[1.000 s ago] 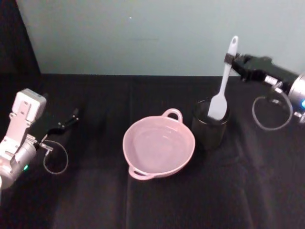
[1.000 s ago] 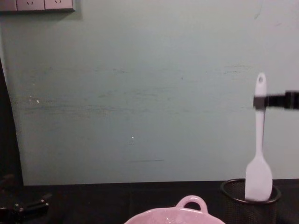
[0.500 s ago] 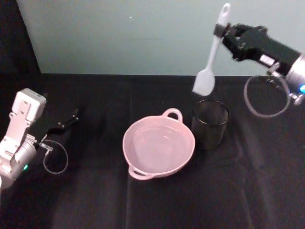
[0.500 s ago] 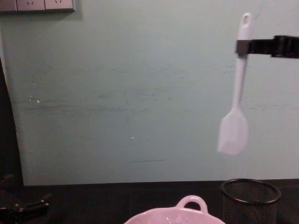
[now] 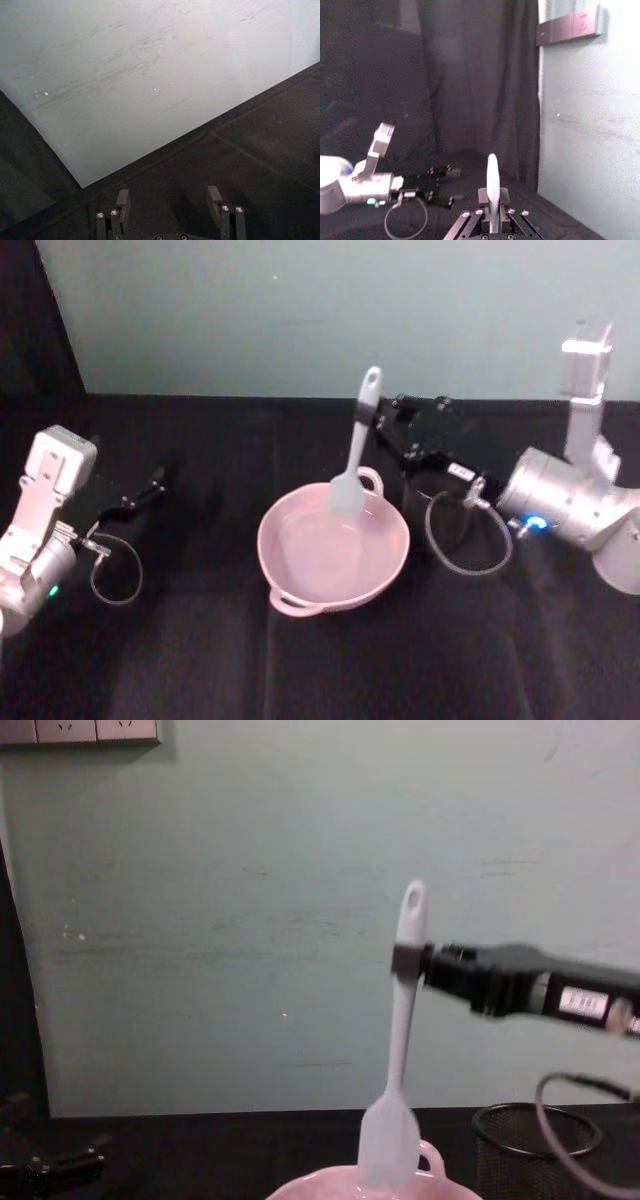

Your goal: Use the one hand to pick up the spoon and stir the clear water in the bowl.

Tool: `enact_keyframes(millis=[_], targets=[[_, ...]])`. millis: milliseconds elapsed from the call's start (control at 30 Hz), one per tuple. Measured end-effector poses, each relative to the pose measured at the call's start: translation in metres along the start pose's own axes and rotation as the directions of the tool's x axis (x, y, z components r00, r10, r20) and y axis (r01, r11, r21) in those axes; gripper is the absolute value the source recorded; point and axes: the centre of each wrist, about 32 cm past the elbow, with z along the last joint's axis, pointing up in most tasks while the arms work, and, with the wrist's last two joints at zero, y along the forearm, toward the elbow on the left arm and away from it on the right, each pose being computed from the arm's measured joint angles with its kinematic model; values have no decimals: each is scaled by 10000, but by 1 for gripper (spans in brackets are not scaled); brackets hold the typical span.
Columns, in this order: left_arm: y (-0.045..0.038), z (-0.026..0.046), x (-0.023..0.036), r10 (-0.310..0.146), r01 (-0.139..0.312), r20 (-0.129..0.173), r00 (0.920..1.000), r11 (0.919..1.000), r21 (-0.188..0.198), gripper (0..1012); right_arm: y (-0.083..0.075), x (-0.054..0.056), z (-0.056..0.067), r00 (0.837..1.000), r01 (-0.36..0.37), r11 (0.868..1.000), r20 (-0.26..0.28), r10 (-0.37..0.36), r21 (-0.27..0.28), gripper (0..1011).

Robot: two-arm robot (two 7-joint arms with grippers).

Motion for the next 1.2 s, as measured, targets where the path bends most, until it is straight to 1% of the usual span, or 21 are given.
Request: enact_keyframes(millis=[100, 267, 400, 567, 667, 733, 800, 833, 900, 967, 1100, 1133, 1200], targets=[[0, 0, 0, 0, 0, 0, 10000, 10000, 1, 1011, 15, -17, -139, 9999, -141, 9998, 50, 142, -120, 112], [0, 0, 0, 0, 0, 0, 10000, 10000, 0, 1011, 5, -54, -294, 9990, -440, 9983, -36, 439, -378, 112], [0, 0, 0, 0, 0, 0, 10000, 10000, 0, 1011, 35, -105, -367, 9968, -763, 9961, -269, 751, -443, 112], [0, 0, 0, 0, 0, 0, 10000, 10000, 0, 1011, 130, -171, -456, 9921, -1126, 9926, -605, 1098, -453, 113], [0, 0, 0, 0, 0, 0, 10000, 10000, 0, 1011, 230, -194, -515, 9909, -1182, 9927, -682, 1163, -245, 112], [0, 0, 0, 0, 0, 0, 10000, 10000, 0, 1011, 277, -193, -543, 9915, -1151, 9933, -620, 1140, -144, 113], [0, 0, 0, 0, 0, 0, 10000, 10000, 1, 1011, 326, -180, -576, 9928, -1088, 9940, -522, 1082, -76, 112], [0, 0, 0, 0, 0, 1, 10000, 10000, 0, 1011, 373, -160, -606, 9947, -961, 9954, -382, 959, -24, 112], [0, 0, 0, 0, 0, 0, 10000, 10000, 0, 1011, 419, -137, -636, 9967, -789, 9969, -210, 789, 1, 112], [0, 0, 0, 0, 0, 0, 10000, 10000, 1, 1011, 475, -74, -682, 9994, -313, 9995, 121, 313, -11, 112], [0, 0, 0, 0, 0, 0, 10000, 10000, 0, 1011, 494, -10, -697, 9986, 206, 9998, 479, -204, -37, 112], [0, 0, 0, 0, 0, 0, 10000, 10000, 0, 1011, 482, 21, -698, 9969, 442, 9990, 649, -436, -68, 112], [0, 0, 0, 0, 0, 0, 10000, 10000, 0, 1011, 462, 45, -693, 9950, 624, 9980, 784, -614, -99, 112]])
